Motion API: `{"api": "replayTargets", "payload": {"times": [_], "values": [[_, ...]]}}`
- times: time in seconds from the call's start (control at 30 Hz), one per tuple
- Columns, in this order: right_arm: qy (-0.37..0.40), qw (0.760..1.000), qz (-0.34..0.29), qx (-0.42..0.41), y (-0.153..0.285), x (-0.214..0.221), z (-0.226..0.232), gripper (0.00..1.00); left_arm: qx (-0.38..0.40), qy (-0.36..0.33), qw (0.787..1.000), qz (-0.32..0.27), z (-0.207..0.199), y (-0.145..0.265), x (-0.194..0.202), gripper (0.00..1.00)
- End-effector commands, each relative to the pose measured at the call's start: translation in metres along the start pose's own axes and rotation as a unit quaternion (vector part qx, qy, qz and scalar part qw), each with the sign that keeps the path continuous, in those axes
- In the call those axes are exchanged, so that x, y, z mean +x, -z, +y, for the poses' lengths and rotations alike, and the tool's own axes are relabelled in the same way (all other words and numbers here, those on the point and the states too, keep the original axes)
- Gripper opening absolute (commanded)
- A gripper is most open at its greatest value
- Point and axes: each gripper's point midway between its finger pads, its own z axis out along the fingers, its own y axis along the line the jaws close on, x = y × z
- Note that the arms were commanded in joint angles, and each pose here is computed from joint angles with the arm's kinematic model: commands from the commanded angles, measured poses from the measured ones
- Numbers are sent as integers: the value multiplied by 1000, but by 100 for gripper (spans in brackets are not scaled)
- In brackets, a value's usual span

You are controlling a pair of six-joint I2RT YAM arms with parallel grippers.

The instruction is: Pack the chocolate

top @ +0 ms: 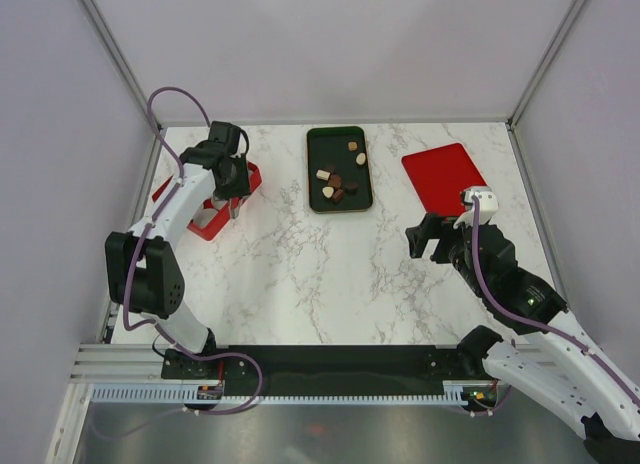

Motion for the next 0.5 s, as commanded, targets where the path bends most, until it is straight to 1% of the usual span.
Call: {"api": "replayTargets", "payload": {"times": [0.0, 0.17, 0.23, 0.37, 0.43, 0.47], "values": [[-8, 1000, -18, -5, 0, -10, 3, 96, 6, 5, 999, -39, -1, 18, -25, 50], [-14, 1000, -19, -12, 2, -11, 6, 96, 18, 0, 998, -54, -3, 39, -34, 50], [-17, 1000, -20, -14, 3, -12, 7, 96, 33, -2, 997, -75, -6, 57, -45, 49], [-21, 999, -19, -18, 5, -12, 8, 96, 79, -24, 991, -102, -30, 89, -54, 49], [-23, 999, -20, -17, 6, -13, 7, 96, 92, -37, 989, -109, -41, 98, -55, 49], [-24, 999, -19, -16, 6, -12, 7, 96, 109, -50, 986, -114, -57, 105, -53, 49]]}}
